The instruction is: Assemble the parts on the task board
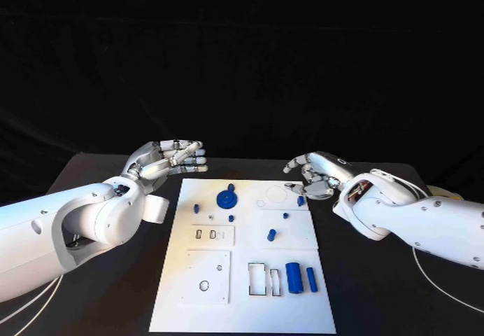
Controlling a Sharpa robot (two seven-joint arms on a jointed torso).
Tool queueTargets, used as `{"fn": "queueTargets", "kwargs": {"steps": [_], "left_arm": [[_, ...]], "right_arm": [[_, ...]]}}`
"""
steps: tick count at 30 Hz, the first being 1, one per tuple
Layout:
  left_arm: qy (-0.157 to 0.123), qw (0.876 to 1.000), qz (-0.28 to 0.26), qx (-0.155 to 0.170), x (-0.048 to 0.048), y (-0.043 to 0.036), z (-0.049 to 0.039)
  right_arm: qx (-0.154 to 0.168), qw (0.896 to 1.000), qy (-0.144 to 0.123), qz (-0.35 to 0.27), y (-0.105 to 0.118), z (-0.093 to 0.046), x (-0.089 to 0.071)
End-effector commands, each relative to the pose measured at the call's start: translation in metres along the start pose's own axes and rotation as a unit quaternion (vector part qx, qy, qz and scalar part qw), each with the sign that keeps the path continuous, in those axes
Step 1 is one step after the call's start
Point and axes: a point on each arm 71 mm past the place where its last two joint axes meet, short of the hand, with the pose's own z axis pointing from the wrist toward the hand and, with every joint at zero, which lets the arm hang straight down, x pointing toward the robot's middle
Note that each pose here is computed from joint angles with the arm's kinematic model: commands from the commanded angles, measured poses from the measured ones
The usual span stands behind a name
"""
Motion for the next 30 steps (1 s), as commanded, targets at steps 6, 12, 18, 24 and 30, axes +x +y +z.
{"fn": "queueTargets", "kwargs": {"steps": [6, 12, 18, 24, 30], "left_arm": [[0.009, 1.0, -0.005, 0.004, 0.0012, -0.0004, 0.0024], [0.009, 1.0, -0.005, 0.004, 0.0005, 0.0001, 0.0033], [0.007, 1.0, -0.004, 0.004, -0.0006, 0.0006, 0.0041], [0.008, 1.0, -0.004, 0.004, 0.0, 0.0011, 0.005], [0.008, 1.0, -0.004, 0.004, 0.0, 0.0012, 0.0051]], "right_arm": [[0.025, 0.994, 0.036, 0.096, -0.037, -0.028, -0.011], [0.04, 0.994, 0.046, 0.093, -0.057, -0.035, -0.006], [0.057, 0.993, 0.05, 0.091, -0.066, -0.035, 0.007], [0.073, 0.992, 0.052, 0.087, -0.07, -0.03, 0.019], [0.079, 0.992, 0.054, 0.08, -0.07, -0.027, 0.028]]}}
